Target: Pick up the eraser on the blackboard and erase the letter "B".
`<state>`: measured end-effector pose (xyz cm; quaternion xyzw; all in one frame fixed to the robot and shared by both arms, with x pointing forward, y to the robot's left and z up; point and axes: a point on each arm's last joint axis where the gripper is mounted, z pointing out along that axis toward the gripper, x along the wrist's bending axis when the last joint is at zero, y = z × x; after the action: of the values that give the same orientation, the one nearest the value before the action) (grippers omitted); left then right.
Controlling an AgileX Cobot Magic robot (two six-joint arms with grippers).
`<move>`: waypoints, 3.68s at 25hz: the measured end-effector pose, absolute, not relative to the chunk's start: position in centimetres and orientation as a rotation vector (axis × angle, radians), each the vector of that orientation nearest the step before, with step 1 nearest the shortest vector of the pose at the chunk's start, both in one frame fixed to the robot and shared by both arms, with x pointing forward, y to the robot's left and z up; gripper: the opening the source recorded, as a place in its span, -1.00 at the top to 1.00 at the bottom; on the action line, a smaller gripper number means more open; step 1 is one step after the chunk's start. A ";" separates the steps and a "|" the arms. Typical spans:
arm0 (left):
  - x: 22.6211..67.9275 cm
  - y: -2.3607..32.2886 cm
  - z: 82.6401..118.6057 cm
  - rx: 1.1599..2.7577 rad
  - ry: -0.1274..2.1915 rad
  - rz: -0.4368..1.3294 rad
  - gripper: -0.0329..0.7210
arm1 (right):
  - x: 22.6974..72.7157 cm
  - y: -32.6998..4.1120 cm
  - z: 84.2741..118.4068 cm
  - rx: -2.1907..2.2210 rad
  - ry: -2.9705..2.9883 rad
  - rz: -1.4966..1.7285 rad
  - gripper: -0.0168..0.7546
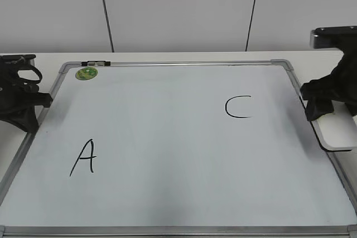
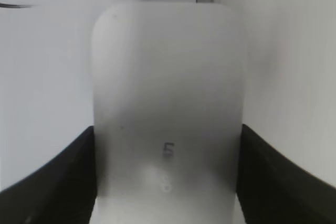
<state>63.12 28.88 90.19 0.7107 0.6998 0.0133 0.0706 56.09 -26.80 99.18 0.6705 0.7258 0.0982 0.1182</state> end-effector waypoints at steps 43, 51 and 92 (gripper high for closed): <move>63.1 28.9 90.2 2.136 2.105 0.039 0.88 | 60.0 -26.2 92.1 2.002 2.056 0.389 -0.45; 63.1 28.9 90.2 2.136 2.105 0.039 0.88 | 60.1 -26.2 92.1 2.016 2.043 0.379 -0.52; 63.2 28.6 108.8 2.075 1.927 0.218 -0.53 | 56.7 -26.4 111.4 1.834 2.090 0.415 -0.59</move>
<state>63.24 28.60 108.81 0.7224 0.6707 0.0758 0.1501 56.71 -26.44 111.36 0.6435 0.7332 0.1457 0.1645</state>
